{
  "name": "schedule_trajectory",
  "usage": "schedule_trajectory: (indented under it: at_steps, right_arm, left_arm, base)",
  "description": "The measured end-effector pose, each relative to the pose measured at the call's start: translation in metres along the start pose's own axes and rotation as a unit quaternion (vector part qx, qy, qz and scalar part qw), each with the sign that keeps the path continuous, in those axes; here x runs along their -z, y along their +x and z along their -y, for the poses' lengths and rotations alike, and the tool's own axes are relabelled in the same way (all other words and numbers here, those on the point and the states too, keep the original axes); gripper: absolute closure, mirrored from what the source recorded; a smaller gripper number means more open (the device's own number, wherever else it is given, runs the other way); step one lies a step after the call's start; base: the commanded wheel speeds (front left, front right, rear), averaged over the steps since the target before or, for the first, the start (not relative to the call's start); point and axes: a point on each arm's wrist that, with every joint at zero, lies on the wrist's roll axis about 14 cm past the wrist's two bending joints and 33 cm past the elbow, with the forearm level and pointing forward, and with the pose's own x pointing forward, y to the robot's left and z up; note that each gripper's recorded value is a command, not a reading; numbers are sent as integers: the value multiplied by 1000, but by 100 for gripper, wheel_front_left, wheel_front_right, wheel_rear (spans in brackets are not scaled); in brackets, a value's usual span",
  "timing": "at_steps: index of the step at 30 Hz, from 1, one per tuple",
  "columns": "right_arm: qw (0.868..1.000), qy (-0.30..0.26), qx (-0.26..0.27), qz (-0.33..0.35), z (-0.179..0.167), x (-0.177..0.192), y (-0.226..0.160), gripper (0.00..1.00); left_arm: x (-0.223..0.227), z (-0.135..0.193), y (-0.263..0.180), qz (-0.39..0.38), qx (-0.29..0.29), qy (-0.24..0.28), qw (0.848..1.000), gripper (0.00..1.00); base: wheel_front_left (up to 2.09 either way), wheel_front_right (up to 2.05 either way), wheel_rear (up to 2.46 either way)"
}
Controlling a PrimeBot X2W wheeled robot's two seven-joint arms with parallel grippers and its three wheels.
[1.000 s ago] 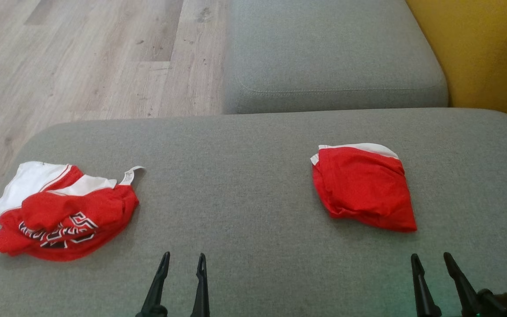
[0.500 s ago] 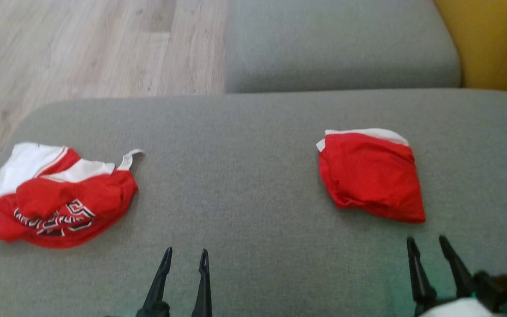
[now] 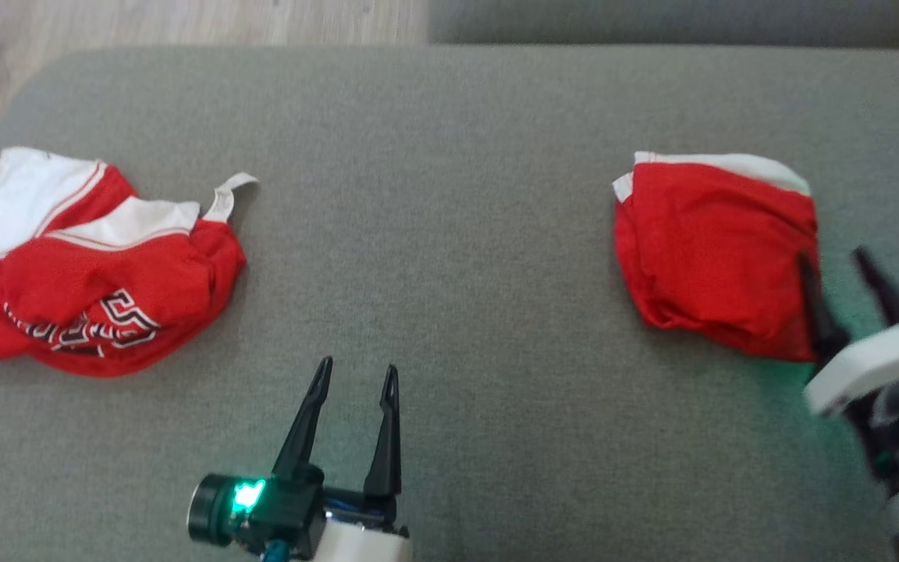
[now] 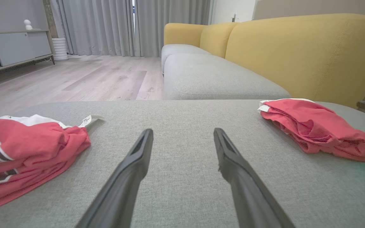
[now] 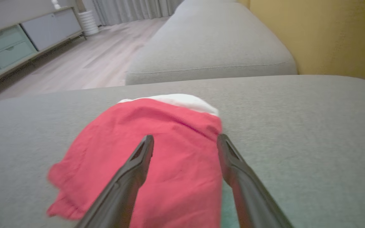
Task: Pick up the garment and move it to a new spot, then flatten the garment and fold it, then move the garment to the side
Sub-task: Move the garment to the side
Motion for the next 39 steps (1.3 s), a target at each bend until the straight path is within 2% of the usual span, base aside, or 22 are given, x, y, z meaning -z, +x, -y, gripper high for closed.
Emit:
schedule_trajectory:
  at_steps: [7, 10, 13, 14, 15, 16, 17, 20, 23, 26, 31, 39]
  right_arm:
    - [997, 3, 29, -74, 36, 21, 27, 0]
    - [994, 19, 29, -104, 35, 40, 29, 0]
    - [990, 62, 17, -126, 24, 55, 30, 0]
    - [988, 75, 15, -133, 22, 58, 29, 15]
    - [987, 85, 10, -136, 18, 60, 30, 36]
    - [986, 95, 6, -137, 16, 60, 30, 65]
    - [986, 102, 2, -135, 13, 58, 32, 100]
    - [986, 105, -4, -133, 12, 56, 33, 100]
    - [990, 80, 7, -116, 27, 46, 31, 100]
    - [992, 49, 35, -107, 58, 37, 25, 100]
    - [992, 28, 85, -93, 107, 18, 16, 100]
    - [983, -17, 170, -70, 181, -14, 0, 100]
  left_arm:
    - [4, -1, 17, -5, 1, 4, 1000, 0]
    - [5, -5, 20, -8, -6, 6, 1000, 0]
    - [7, -7, 22, -11, -10, 5, 1000, 0]
    - [8, -6, 22, -13, -9, 5, 1000, 0]
    - [10, -6, 23, -15, -8, 6, 1000, 0]
    - [10, -5, 23, -15, -7, 7, 1000, 0]
    - [10, -5, 24, -15, -6, 7, 1000, 0]
    - [9, -4, 26, -14, -6, 8, 1000, 0]
    - [6, -1, 31, -8, 0, 12, 1000, 0]
    - [7, 3, 33, -8, 7, 11, 1000, 0]
    - [10, 12, 39, -11, 24, 10, 1000, 0]
    - [15, 23, 56, -11, 48, 16, 999, 0]
  base:
    - [0, 0, 0]
    - [0, 0, 0]
    - [0, 0, 0]
    - [0, 0, 0]
    - [0, 0, 0]
    - [0, 0, 0]
    - [0, 0, 0]
    - [0, 0, 0]
    - [0, 0, 0]
    - [0, 0, 0]
    - [0, 0, 0]
    - [0, 0, 0]
